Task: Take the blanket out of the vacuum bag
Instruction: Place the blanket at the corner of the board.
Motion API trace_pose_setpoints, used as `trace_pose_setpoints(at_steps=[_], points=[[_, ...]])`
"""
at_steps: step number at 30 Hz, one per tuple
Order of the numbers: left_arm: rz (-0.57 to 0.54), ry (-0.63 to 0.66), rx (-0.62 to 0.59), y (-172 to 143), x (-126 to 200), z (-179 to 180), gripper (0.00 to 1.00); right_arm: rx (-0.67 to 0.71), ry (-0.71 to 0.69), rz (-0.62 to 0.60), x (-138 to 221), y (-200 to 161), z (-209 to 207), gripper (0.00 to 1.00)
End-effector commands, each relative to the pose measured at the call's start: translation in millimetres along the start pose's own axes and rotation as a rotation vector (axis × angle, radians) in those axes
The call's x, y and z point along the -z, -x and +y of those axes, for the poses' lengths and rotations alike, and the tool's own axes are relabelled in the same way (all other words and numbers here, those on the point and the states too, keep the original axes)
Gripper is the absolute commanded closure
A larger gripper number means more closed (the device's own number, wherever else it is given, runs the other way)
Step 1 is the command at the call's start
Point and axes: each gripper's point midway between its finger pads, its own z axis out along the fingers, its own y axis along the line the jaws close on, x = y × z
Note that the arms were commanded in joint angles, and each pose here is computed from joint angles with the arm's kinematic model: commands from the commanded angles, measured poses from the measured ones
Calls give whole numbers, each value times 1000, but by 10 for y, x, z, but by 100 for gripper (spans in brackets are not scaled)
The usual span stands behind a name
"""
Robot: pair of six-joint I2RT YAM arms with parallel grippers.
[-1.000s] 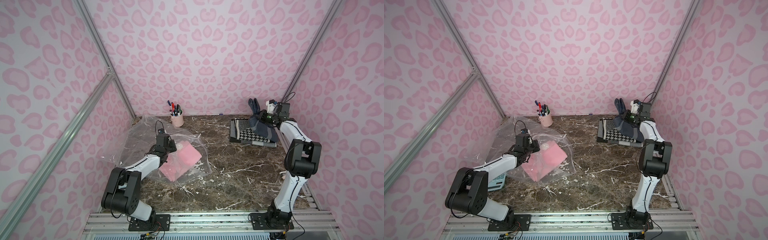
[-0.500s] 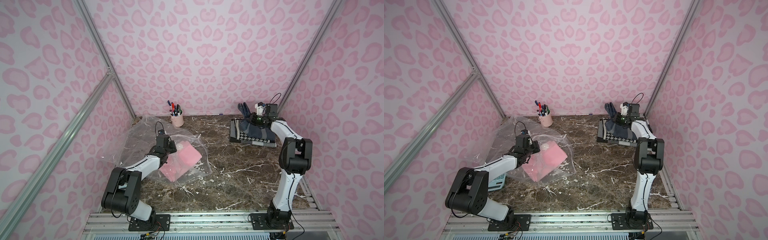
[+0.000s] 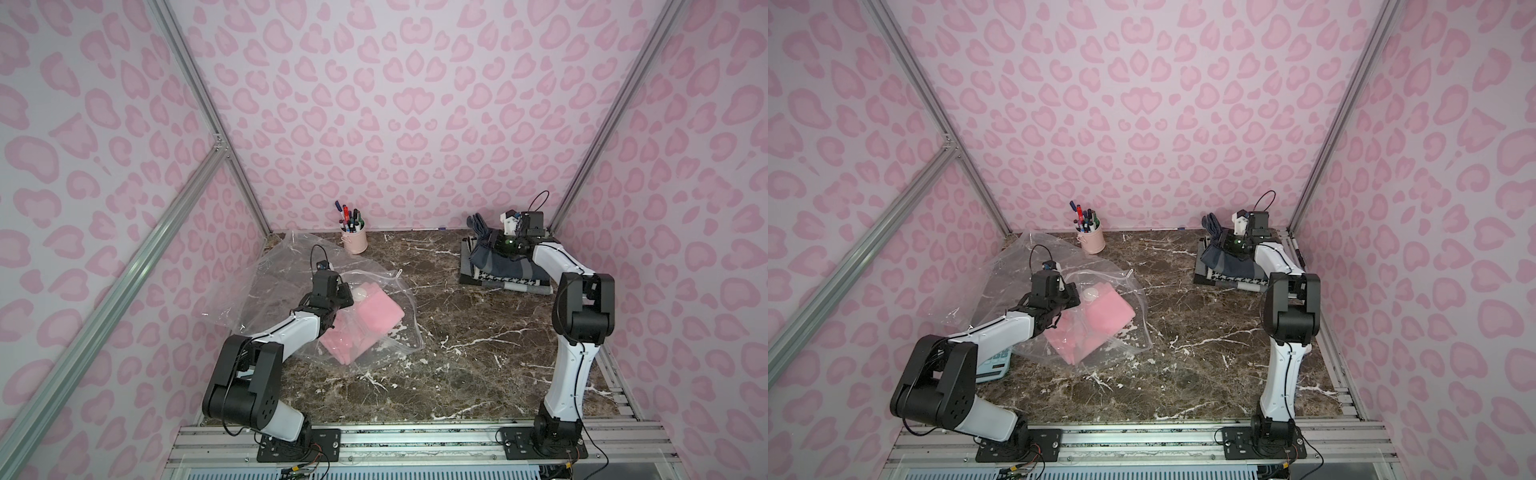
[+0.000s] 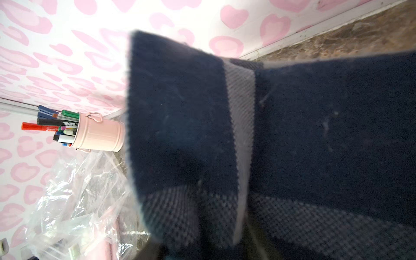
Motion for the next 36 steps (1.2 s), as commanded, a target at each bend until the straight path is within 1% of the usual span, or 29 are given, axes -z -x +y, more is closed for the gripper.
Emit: trace_pose_setpoints(at_steps=[1, 3, 7, 10, 12, 15, 17, 19, 22, 26, 27, 34, 35, 36], points=[[3, -8, -1, -11, -3, -10, 96, 23, 39, -11, 1, 32, 97, 40], [5, -9, -2, -15, -9, -13, 96, 30, 39, -15, 26, 47, 115, 37], [6, -12, -1, -20, -16, -18, 96, 49, 52, -30, 117, 112, 199, 35], [8, -12, -1, -24, -15, -15, 96, 65, 23, -68, 307, 246, 173, 35], [8, -13, 1, -30, -17, -14, 96, 66, -40, -94, 478, 327, 32, 35], [8, -19, 6, -55, -22, -17, 96, 62, -215, -139, 806, 409, -370, 35], [11, -23, 10, -77, -40, -12, 96, 50, -326, -146, 1007, 376, -667, 35], [20, -27, 10, -103, -60, -16, 96, 31, -393, -147, 1169, 296, -869, 35], [21, -33, 10, -104, -78, -29, 96, -7, -414, -163, 1330, 141, -1054, 35], [22, -43, 8, -89, -82, -57, 96, -48, -403, -188, 1444, 57, -1213, 35], [20, -44, 8, -86, -76, -59, 96, -64, -414, -163, 1419, -81, -1301, 35], [18, -45, 10, -68, -62, -64, 96, -77, -467, -120, 1382, -231, -1503, 35], [19, -47, 10, -73, -63, -70, 96, -81, -468, -119, 1367, -244, -1531, 36], [18, -46, 10, -61, -62, -69, 96, -83, -465, -115, 1341, -258, -1552, 42]])
